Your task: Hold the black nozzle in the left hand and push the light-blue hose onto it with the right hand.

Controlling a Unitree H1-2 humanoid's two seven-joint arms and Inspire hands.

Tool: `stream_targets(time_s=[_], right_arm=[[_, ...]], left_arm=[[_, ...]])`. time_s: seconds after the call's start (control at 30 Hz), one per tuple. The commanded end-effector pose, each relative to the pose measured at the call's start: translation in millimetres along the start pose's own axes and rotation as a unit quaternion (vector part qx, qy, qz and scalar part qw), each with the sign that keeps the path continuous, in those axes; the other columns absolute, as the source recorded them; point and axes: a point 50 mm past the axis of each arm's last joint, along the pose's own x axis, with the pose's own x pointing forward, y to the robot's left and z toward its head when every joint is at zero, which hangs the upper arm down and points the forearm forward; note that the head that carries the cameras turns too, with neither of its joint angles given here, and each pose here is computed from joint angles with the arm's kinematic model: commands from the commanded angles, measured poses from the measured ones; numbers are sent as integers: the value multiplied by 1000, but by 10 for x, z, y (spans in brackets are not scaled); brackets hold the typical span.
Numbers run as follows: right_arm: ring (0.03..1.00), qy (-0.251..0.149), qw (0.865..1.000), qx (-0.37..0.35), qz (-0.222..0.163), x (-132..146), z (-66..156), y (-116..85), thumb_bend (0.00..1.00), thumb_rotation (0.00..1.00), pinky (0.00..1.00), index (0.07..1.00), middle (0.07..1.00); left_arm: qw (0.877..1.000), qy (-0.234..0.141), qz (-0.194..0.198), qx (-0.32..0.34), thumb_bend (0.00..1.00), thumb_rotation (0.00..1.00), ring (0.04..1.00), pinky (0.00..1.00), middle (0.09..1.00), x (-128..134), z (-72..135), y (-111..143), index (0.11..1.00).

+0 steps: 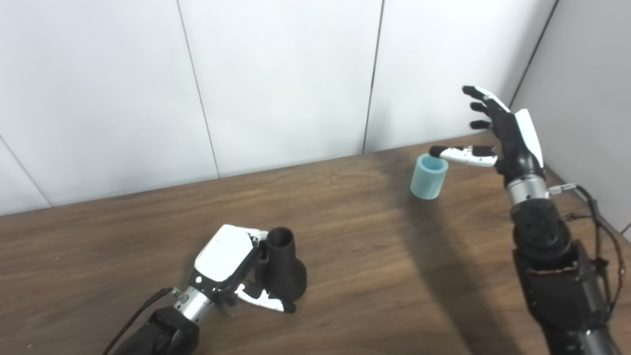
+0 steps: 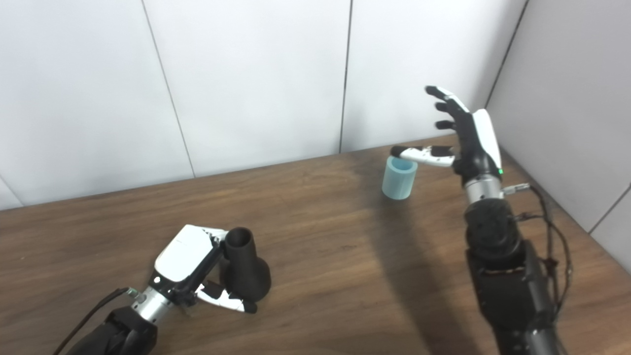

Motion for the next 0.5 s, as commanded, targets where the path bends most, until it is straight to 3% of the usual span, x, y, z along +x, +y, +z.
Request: stream_targets(time_s=[0.0, 0.2, 0.33, 0.47], right_arm=[[922, -33, 999, 10, 7, 144, 153, -88, 849, 193, 832, 917, 930], [899, 2, 999, -5, 41, 222, 0, 10, 888, 205, 751, 941, 938], [904, 25, 998, 14, 54, 290, -127, 93, 851, 132, 776, 937, 937], [905, 35, 997, 14, 69, 317, -201, 161, 866, 164, 802, 937, 932]], left_arm=[[992, 75, -101, -31, 504, 0, 411, 351, 449, -799, -95, -590, 519], [991, 72, -109, -26, 504, 0, 414, 350, 452, -815, -121, -571, 517], [991, 74, -105, -27, 504, 0, 415, 354, 453, -820, -143, -549, 517], [991, 77, -103, -29, 505, 0, 417, 364, 456, -821, -148, -543, 511]])
